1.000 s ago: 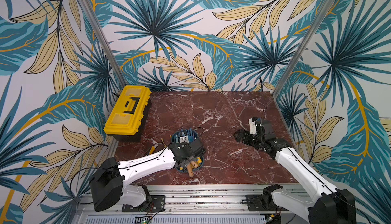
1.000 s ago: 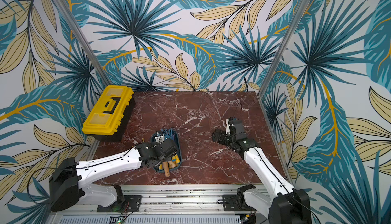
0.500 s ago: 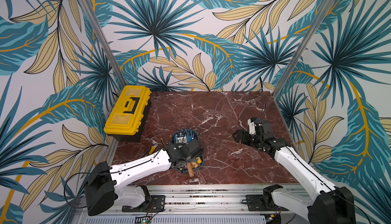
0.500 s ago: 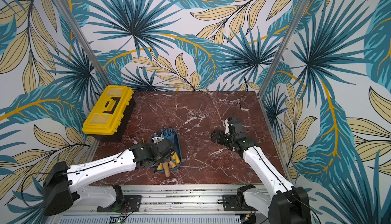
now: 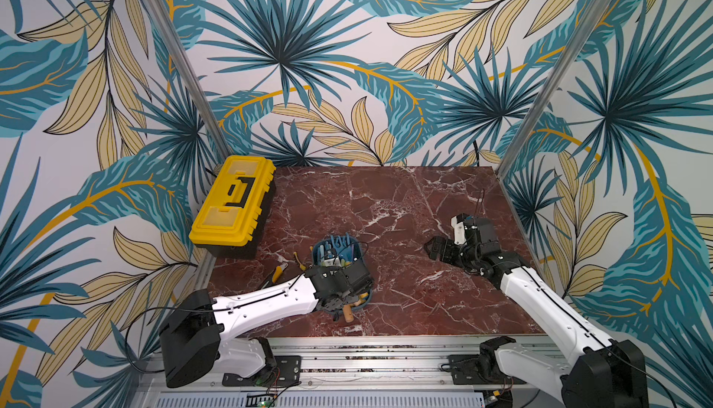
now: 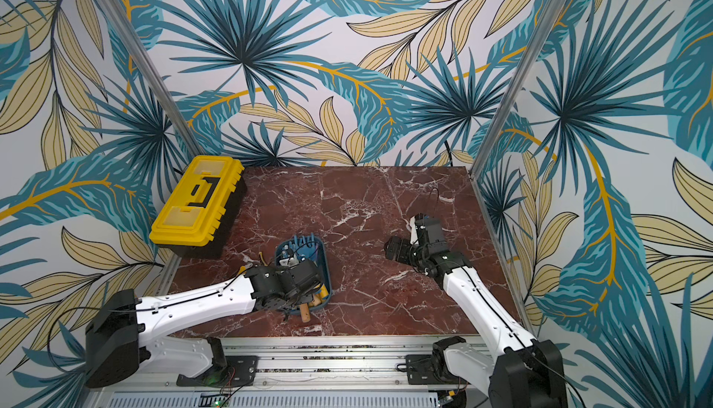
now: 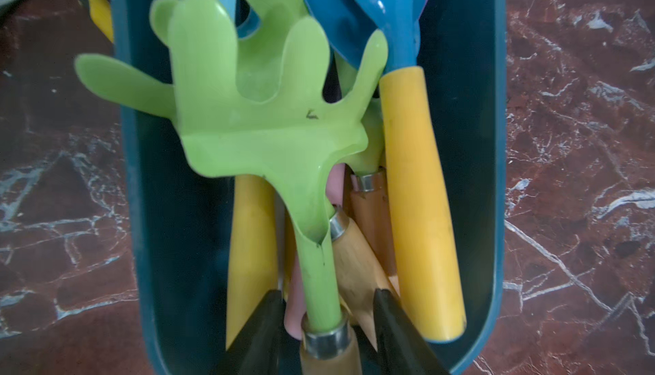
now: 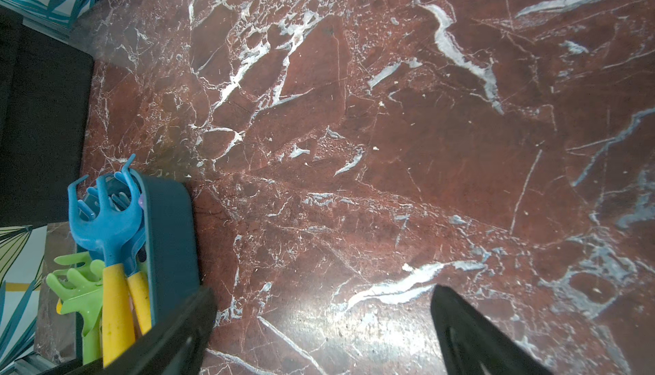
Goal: Put the rake into the storage box
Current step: Adjust the rake in the storage box.
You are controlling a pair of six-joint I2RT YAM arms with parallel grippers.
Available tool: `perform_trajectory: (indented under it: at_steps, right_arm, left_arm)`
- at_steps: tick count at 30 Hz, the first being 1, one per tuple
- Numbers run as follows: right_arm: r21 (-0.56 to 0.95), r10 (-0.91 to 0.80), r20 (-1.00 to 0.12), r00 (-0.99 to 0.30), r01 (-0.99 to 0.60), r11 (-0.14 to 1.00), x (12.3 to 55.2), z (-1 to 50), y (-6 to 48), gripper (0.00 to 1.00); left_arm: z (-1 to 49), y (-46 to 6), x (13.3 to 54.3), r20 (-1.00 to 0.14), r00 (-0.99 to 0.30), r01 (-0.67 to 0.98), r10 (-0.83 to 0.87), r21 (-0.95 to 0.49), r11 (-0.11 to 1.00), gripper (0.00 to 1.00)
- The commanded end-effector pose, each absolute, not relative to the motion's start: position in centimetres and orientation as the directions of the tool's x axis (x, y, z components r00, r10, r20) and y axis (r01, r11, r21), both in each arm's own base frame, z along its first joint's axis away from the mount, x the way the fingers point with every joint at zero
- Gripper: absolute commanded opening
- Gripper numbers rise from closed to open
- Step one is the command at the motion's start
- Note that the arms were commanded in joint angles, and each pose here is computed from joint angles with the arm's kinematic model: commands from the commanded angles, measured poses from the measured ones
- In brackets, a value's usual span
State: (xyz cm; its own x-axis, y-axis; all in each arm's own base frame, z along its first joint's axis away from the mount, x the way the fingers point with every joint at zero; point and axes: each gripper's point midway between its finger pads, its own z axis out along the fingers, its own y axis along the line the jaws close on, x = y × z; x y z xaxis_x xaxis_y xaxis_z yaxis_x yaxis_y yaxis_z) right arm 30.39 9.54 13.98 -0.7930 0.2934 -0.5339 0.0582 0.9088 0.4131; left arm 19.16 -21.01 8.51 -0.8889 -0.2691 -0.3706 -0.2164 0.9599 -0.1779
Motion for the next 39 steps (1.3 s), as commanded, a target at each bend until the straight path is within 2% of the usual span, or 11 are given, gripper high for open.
perform_trajectory:
  at_steps: [1,7,10,19,26,39]
  right_arm:
    - [0.417,0.280,-0.550,-0.787,0.032,0.908,30.4,14.5,9.9,0.99]
    - [0.417,0.281,-0.550,-0.787,0.032,0.908,30.4,14.5,9.9,0.99]
    - [0.417,0.281,-0.551,-0.785,0.032,0.908,30.4,14.5,9.8,0.99]
    - [0.413,0.279,-0.552,-0.786,0.034,0.910,30.3,14.5,9.8,0.99]
    - [0.417,0.281,-0.548,-0.788,0.034,0.908,30.3,14.4,9.9,0.99]
    - [0.409,0.278,-0.549,-0.788,0.037,0.912,30.3,14.3,9.7,0.99]
  left_arm:
    - [7.5,-20.5,19.0,-0.367,-0.890,-0.226,-0.270,-0.158,0.961,0.40]
    - [7.8,-20.3,19.4,-0.376,-0.889,-0.221,-0.263,-0.150,0.964,0.21]
    - [8.4,-20.2,19.7,-0.388,-0.885,-0.216,-0.255,-0.143,0.966,0.16]
    - [10.3,-19.0,20.4,-0.431,-0.867,-0.222,-0.249,-0.112,0.969,0.15]
    - [12.4,-18.2,22.4,-0.519,-0.819,-0.215,-0.244,-0.117,0.970,0.15]
    - [11.4,-19.7,24.9,-0.500,-0.834,-0.188,-0.236,-0.145,0.971,0.15]
